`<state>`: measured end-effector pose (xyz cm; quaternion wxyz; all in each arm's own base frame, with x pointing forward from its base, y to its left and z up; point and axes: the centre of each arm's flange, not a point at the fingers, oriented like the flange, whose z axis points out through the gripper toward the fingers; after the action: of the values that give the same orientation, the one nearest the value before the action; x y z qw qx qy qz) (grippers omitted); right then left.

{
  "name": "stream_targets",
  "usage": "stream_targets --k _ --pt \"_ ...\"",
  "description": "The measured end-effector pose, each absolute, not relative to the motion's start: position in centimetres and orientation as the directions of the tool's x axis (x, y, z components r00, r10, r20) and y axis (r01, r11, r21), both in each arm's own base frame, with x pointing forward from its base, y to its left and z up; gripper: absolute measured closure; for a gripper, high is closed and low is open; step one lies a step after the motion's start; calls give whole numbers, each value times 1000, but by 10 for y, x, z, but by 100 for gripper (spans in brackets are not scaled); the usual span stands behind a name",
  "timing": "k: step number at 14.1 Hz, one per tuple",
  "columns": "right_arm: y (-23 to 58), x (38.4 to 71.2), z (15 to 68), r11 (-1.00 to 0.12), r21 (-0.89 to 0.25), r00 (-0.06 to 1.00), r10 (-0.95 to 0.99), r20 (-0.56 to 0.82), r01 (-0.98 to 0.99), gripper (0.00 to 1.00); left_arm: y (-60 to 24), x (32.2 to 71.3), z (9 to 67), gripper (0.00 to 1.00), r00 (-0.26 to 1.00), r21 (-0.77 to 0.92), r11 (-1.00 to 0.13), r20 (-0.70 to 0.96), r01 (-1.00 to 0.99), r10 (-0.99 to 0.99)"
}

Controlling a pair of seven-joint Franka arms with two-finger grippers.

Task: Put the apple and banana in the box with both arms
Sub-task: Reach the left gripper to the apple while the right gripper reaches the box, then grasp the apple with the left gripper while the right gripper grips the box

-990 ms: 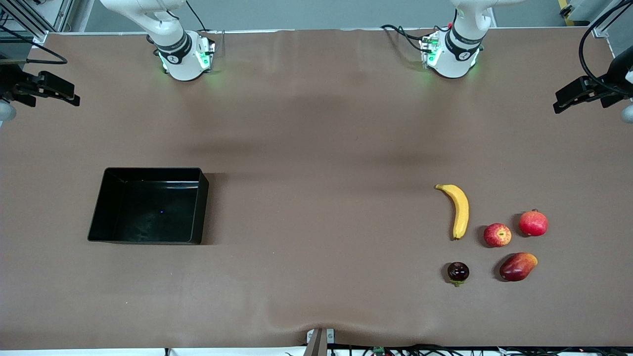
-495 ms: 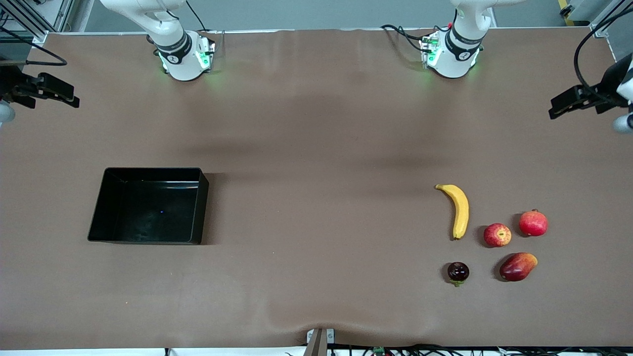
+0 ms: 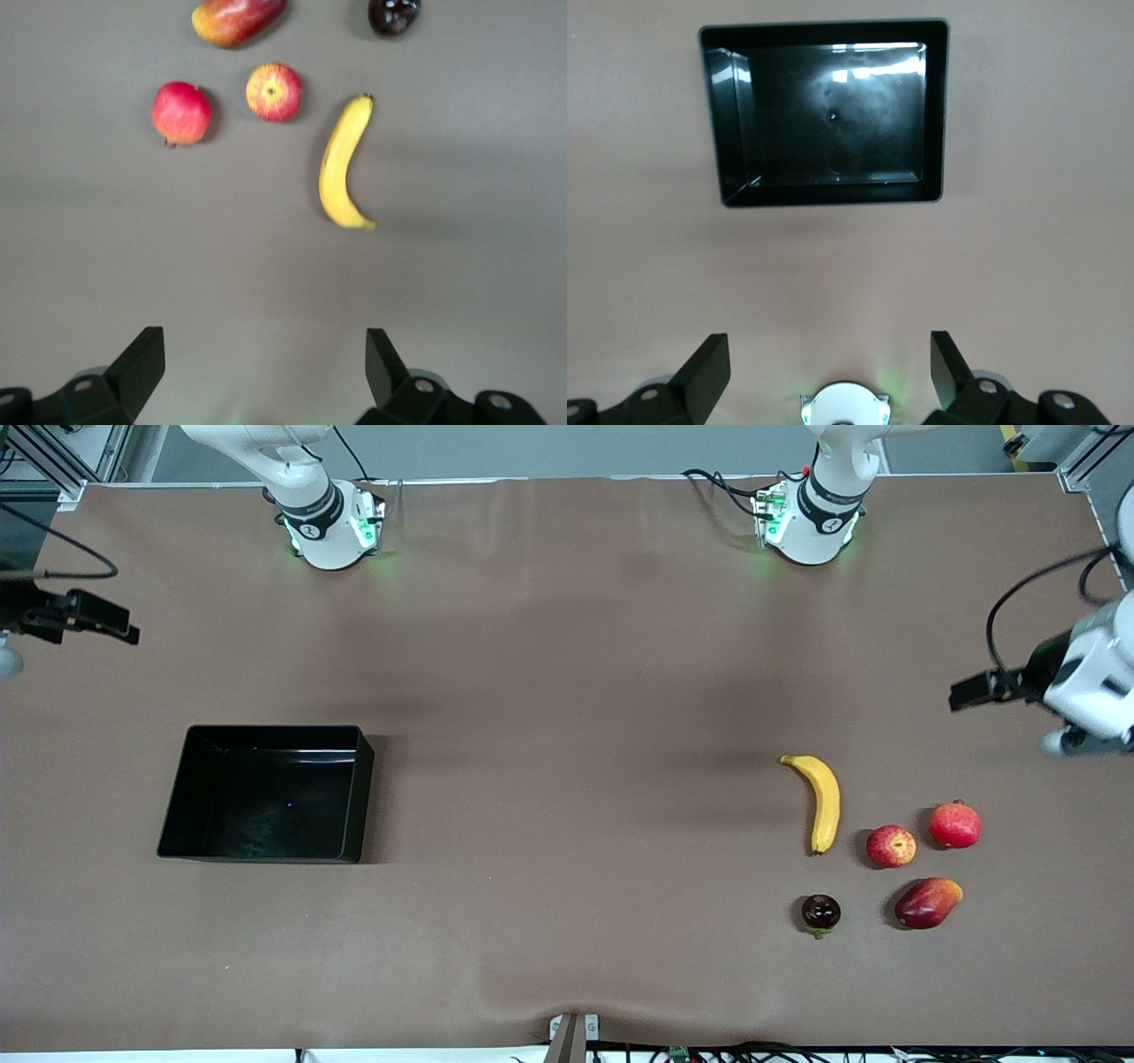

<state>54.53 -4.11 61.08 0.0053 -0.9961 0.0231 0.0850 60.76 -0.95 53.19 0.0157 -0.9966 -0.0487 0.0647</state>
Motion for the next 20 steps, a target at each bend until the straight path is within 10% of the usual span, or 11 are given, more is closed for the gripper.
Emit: stream_targets --k 20 --pt "-133 658 335 -988 -40 965 153 -214 148 0 -3 697 236 0 874 -93 -869 79 486 480"
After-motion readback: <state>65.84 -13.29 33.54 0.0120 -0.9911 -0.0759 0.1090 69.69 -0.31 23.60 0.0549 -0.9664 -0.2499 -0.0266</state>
